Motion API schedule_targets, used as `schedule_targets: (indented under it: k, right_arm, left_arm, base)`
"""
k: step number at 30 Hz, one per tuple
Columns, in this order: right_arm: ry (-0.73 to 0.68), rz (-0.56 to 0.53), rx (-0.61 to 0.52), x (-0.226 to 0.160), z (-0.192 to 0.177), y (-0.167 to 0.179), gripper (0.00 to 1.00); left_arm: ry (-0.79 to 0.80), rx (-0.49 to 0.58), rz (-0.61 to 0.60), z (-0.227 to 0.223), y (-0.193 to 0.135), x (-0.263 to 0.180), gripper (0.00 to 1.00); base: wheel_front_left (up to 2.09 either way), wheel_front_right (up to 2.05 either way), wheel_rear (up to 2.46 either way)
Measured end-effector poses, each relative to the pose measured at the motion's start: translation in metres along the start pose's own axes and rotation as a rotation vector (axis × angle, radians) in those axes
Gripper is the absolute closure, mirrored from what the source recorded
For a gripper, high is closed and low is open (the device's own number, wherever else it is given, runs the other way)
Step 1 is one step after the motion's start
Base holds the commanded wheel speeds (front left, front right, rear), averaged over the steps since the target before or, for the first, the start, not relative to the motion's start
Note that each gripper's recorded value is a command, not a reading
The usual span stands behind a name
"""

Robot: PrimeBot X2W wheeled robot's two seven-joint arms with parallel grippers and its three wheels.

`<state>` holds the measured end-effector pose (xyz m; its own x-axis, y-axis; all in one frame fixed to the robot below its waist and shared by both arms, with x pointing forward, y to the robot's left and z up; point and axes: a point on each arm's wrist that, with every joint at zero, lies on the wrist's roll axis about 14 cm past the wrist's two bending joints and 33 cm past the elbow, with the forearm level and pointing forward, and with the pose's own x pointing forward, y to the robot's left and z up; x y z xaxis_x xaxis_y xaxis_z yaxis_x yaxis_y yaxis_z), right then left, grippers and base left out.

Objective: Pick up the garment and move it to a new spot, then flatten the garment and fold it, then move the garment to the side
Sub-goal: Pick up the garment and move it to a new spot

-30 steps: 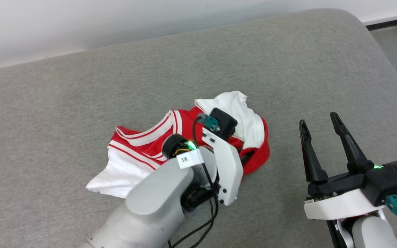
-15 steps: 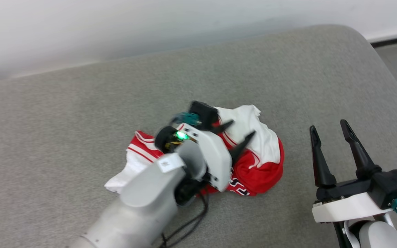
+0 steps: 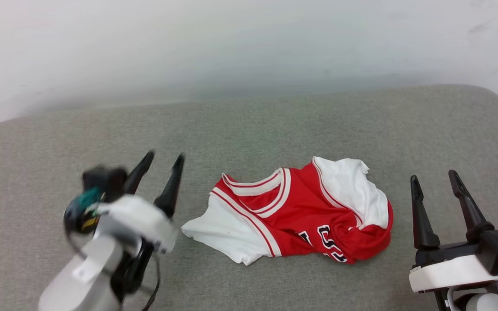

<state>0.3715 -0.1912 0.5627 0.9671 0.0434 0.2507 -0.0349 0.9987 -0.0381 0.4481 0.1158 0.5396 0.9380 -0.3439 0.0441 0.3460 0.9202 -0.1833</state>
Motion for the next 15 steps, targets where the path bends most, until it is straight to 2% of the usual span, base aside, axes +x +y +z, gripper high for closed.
schedule_targets:
  k: [1,2,4,10,15]
  right_arm:
    - [0.0,0.0,0.0,0.0,0.0,0.0,0.0]
    - [-0.009,0.008,0.002,0.001,0.003,0.003,0.0]
    - [-0.013,0.011,0.002,0.0,0.004,0.004,0.0]
    - [-0.014,0.0,0.011,-0.003,0.005,0.001,0.0]
    - [-0.002,-0.005,0.019,-0.005,0.001,-0.001,0.0]
  left_arm:
    - [0.0,0.0,0.0,0.0,0.0,0.0,0.0]
    - [0.011,-0.013,0.049,-0.009,0.011,-0.022,0.0]
    - [0.003,-0.021,0.067,-0.011,0.011,-0.038,0.0]
    - [-0.032,-0.086,0.071,-0.017,-0.014,-0.072,0.0]
    - [-0.041,-0.12,0.075,-0.023,-0.026,-0.08,0.0]
  base:
    - [0.0,0.0,0.0]
    - [0.0,0.0,0.0]
    - [0.0,0.0,0.0]
    - [0.0,0.0,0.0]
    - [0.0,0.0,0.0]
